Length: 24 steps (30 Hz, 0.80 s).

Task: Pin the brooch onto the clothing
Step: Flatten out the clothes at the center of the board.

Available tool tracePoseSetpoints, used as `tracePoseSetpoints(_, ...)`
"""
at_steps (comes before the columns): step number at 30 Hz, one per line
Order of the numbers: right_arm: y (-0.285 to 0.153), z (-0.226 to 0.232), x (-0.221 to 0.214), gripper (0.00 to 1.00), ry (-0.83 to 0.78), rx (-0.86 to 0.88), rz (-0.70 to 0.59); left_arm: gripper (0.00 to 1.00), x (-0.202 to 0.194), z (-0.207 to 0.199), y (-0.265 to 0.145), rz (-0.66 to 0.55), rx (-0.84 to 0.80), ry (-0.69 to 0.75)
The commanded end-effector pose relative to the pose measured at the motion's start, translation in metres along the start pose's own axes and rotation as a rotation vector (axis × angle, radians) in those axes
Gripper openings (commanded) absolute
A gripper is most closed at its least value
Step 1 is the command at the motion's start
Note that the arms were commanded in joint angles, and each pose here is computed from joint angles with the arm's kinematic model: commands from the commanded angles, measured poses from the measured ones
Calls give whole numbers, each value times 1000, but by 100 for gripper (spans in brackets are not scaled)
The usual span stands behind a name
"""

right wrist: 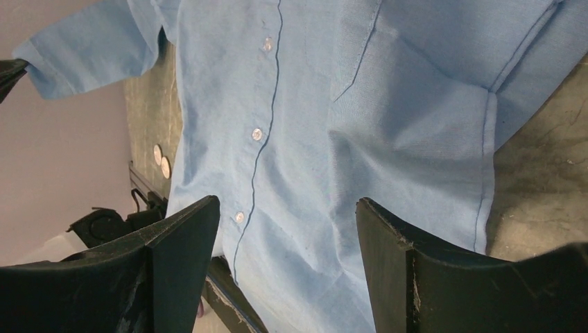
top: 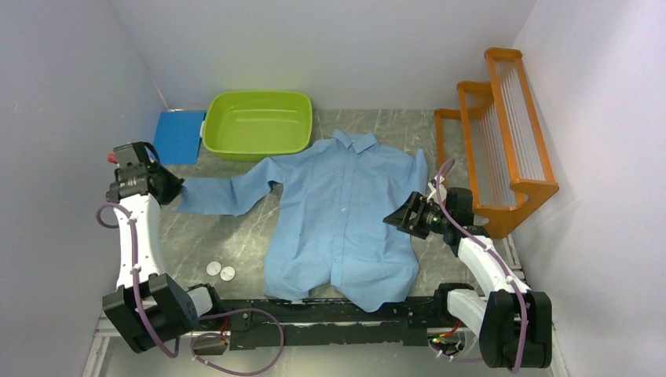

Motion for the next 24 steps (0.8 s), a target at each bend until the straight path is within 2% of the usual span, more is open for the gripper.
tracePoseSetpoints(1,-5,14,11,76,-68,25,-32,3,32,30,-11,-77,107,7)
tracePoseSetpoints(7,-8,13,15,76,-93,-7,-50,3,61,56,-20,-165,187,-142)
tracePoseSetpoints(15,-14,6,24,76,-130,-90,-103,4,107,96,-83,-418,500,-137)
tracePoseSetpoints(17,-14,5,25,76,-136,-100,-104,7,107,101,-88,-435,533,-131)
tracePoseSetpoints(18,-14,6,26,76,-140,-101,-104,15,107,101,-86,-430,532,-132)
tracePoseSetpoints(19,-15,6,26,76,-146,-102,-103,45,106,99,-84,-423,518,-128)
tracePoseSetpoints(20,-16,8,27,76,-150,-102,-103,85,106,96,-83,-417,500,-130)
tracePoseSetpoints(21,-17,9,27,76,-154,-102,-105,93,104,91,-81,-407,468,-126)
tracePoseSetpoints(24,-19,13,28,76,-163,-90,-117,95,100,64,-76,-389,287,-54)
Point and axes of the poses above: each gripper's point midway between its finger pads, its own y axis out along the fingers, its own z axis along the line the jaws close on, x = y × z, the point moved 2 cm from there along -y, back along the fingers, and after that the axes turned 12 degrees about y, right-handed, at the moved point
